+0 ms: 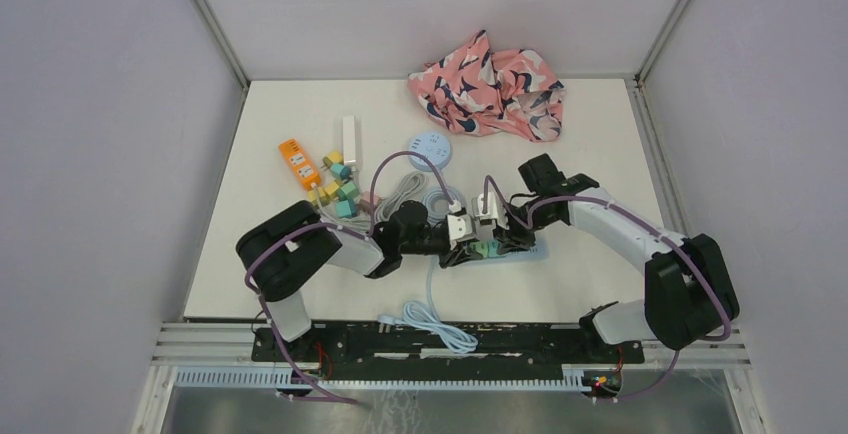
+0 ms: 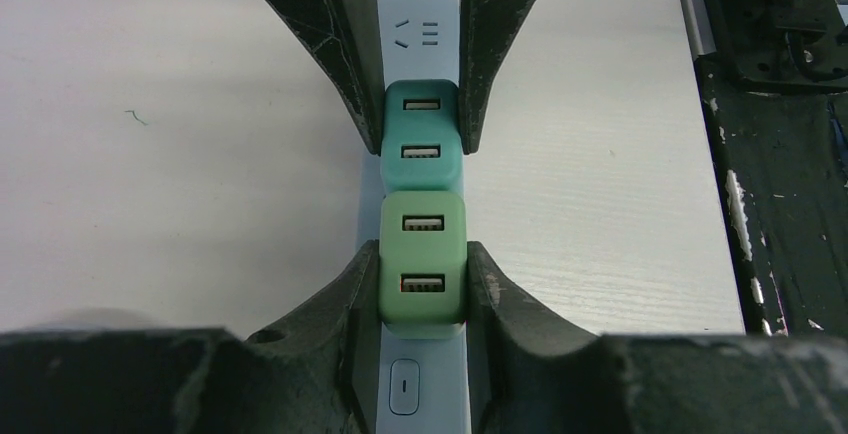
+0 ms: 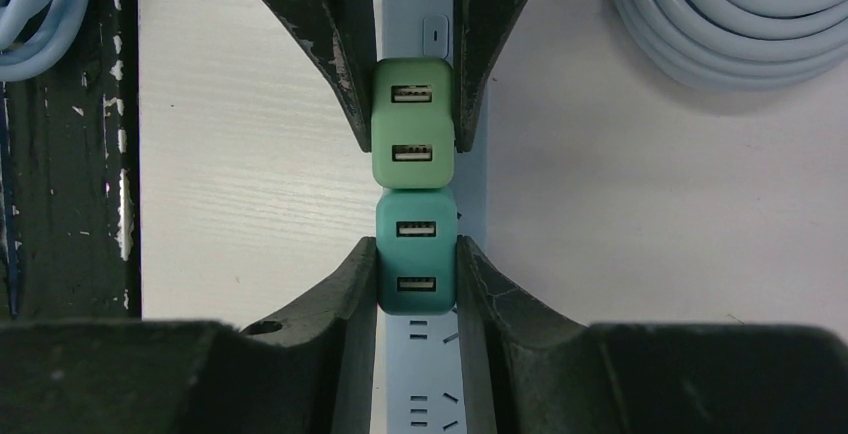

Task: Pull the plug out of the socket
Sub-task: Remove the plug from the socket.

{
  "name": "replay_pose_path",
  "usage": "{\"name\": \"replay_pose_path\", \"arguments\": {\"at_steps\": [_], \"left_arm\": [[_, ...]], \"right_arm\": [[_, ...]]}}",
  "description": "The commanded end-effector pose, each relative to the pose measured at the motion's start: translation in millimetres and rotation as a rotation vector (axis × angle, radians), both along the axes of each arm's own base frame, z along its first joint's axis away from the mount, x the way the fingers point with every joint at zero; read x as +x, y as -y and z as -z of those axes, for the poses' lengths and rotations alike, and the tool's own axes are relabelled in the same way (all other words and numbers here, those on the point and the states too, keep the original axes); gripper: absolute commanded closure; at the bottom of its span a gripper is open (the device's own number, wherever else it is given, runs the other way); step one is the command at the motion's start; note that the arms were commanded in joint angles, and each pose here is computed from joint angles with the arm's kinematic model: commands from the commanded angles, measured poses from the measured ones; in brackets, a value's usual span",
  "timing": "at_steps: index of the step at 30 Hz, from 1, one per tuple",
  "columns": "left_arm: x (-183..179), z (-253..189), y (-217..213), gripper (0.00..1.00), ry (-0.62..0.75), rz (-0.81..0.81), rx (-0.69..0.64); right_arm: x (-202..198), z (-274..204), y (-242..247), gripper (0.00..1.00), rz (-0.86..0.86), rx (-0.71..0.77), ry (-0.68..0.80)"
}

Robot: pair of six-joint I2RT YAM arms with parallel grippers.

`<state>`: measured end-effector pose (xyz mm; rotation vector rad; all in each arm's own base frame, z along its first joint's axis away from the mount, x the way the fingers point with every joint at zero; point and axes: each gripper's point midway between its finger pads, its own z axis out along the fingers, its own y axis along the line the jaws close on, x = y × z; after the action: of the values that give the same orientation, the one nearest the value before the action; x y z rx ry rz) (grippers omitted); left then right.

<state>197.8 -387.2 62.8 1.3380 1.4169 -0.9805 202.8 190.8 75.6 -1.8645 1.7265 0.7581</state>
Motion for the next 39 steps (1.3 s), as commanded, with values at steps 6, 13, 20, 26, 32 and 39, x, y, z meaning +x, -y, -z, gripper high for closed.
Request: {"name": "replay_pose_path", "arguments": {"at_steps": [6, 13, 20, 26, 32, 39], "left_arm": [[11, 36, -17, 0.97, -0.077, -0.060, 0.114], [14, 36, -19, 0.97, -0.097, -0.062, 0.108], [13, 38, -15, 0.97, -0.132, -0.053, 0.106], [11, 46, -18, 0.97, -0.149, -0.053, 0.132], [13, 50, -21, 0.97, -0.193, -0.047, 0.134], [15, 50, -21, 0.97, -0.210, -0.050, 0.133]], "right_arm": [[1, -57, -12, 1.00, -0.023, 0.246, 0.058], [-40, -41, -14, 1.00, -0.259, 0.246, 0.067], [-18, -55, -53, 1.00, -0.095, 0.303, -0.002], [8, -62, -31, 1.00, 0.026, 0.296, 0.023], [-32, -58, -17, 1.00, -0.189, 0.315, 0.043], [-57, -53, -47, 1.00, -0.295, 0.331, -0.026]]}}
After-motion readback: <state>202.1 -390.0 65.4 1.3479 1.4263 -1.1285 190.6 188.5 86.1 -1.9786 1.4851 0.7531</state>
